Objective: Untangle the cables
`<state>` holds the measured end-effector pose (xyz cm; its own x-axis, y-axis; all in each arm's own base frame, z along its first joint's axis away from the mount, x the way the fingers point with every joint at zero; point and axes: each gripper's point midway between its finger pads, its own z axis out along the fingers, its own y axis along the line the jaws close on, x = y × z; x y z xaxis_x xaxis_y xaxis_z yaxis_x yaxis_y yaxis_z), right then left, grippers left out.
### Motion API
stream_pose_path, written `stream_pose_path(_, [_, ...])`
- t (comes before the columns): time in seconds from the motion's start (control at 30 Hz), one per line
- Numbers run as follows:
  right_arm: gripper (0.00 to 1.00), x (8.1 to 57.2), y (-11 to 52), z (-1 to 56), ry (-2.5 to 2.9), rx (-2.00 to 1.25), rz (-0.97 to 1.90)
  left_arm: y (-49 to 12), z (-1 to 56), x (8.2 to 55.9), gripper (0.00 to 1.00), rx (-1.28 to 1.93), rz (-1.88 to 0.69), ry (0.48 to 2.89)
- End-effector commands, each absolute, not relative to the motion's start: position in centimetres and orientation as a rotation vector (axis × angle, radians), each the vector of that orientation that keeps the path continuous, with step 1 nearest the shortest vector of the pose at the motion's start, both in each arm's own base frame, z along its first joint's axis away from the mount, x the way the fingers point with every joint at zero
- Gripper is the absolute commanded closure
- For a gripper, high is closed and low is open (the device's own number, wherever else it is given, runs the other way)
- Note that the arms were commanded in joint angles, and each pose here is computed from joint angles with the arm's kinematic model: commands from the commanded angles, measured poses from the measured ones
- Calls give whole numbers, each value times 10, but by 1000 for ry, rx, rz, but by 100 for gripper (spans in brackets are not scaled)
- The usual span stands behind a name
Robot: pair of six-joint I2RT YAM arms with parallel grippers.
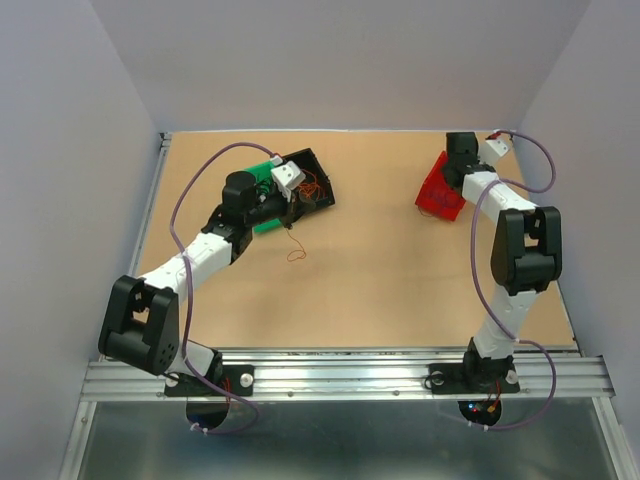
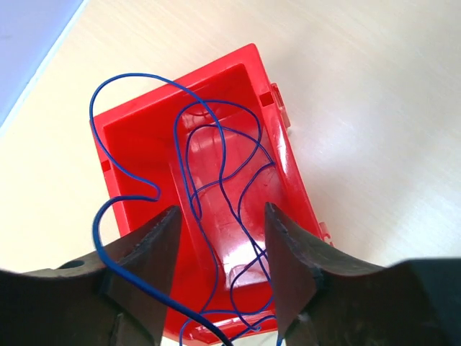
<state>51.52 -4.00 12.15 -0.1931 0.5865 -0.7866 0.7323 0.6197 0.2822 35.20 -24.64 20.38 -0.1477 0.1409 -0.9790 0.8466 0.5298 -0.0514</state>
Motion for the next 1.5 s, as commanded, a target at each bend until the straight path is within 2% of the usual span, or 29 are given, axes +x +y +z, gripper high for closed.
stream_pose_path(0.0, [43,505,-48,125,1875,1044,-244,-248,221,347,100,878,-751,1548])
stream_pose_path(0.07, [34,503,-49,130,1871,1037,-247,-249,221,345,100,882,-757,1547])
stream_pose_path(0.13, [32,501,-48,134,1874,1024,-241,-249,222,345,100,885,-753,1543])
stream_pose_path(0.3, [6,488,-49,164,1847,982,-227,-252,223,341,100,900,-757,1534])
stream_pose_path(0.47, [5,463,-53,179,1830,967,-238,-253,225,339,100,905,-749,1527])
stream_pose_path(0.6, [6,439,-47,168,1873,947,-210,-252,226,338,100,904,-737,1523])
stream_pose_path(0.9, [6,402,-1,153,1915,829,-182,-252,227,337,100,906,-723,1519])
stream_pose_path(1.1, [6,396,20,132,1940,811,-146,-252,225,338,100,911,-715,1523])
stream_pose_path(1.27, [10,389,23,97,1987,786,-181,-251,226,336,100,914,-711,1517])
stream_pose_path(1.47, [14,410,38,82,1999,651,-118,-252,225,336,100,918,-714,1518])
